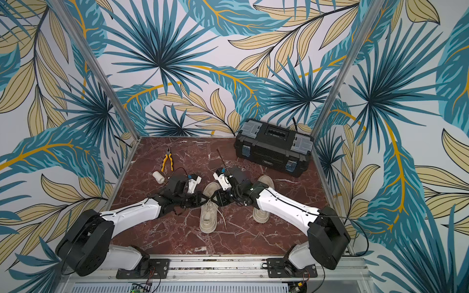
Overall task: Tie the shoes
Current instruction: Tie the shoelace on the shoe.
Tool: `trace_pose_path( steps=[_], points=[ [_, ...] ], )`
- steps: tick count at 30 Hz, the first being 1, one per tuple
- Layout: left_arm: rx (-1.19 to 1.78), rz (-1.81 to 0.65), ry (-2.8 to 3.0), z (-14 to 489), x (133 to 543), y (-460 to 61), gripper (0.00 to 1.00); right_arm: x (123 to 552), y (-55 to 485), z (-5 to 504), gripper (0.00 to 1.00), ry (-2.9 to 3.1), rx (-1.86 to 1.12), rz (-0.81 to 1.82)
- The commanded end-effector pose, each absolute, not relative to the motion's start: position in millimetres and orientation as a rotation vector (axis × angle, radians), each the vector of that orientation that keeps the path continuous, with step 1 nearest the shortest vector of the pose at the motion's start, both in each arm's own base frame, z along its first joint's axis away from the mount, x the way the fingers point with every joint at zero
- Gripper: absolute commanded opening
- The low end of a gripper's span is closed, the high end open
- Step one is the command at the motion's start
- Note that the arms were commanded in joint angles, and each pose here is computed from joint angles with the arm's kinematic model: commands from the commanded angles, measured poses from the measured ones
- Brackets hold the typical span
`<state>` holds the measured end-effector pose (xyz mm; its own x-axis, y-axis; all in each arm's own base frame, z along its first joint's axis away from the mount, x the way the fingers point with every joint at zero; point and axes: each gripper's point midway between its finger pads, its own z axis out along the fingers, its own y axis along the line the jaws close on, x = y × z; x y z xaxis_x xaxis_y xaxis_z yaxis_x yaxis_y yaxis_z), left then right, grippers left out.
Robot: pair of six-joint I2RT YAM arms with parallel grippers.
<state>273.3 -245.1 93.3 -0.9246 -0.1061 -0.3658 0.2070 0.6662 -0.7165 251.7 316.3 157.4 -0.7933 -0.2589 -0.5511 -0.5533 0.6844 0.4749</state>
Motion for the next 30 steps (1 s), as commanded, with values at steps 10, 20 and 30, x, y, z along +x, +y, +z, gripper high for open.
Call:
trace_pose_path(
  steps=[10, 20, 30],
  points=[
    [0.101, -1.144, 2.472, 106, 277, -248, 0.0, 220, 346, 110, 0.47, 2.603, -0.633, 0.907],
    [0.105, -1.135, 2.472, 106, 277, -247, 0.0, 233, 351, 103, 0.29, 2.598, -0.597, 0.84],
    [0.078, -1.004, 2.504, 103, 276, -229, 0.0, 244, 321, 123, 0.0, 2.551, -0.68, 0.591]
  ],
)
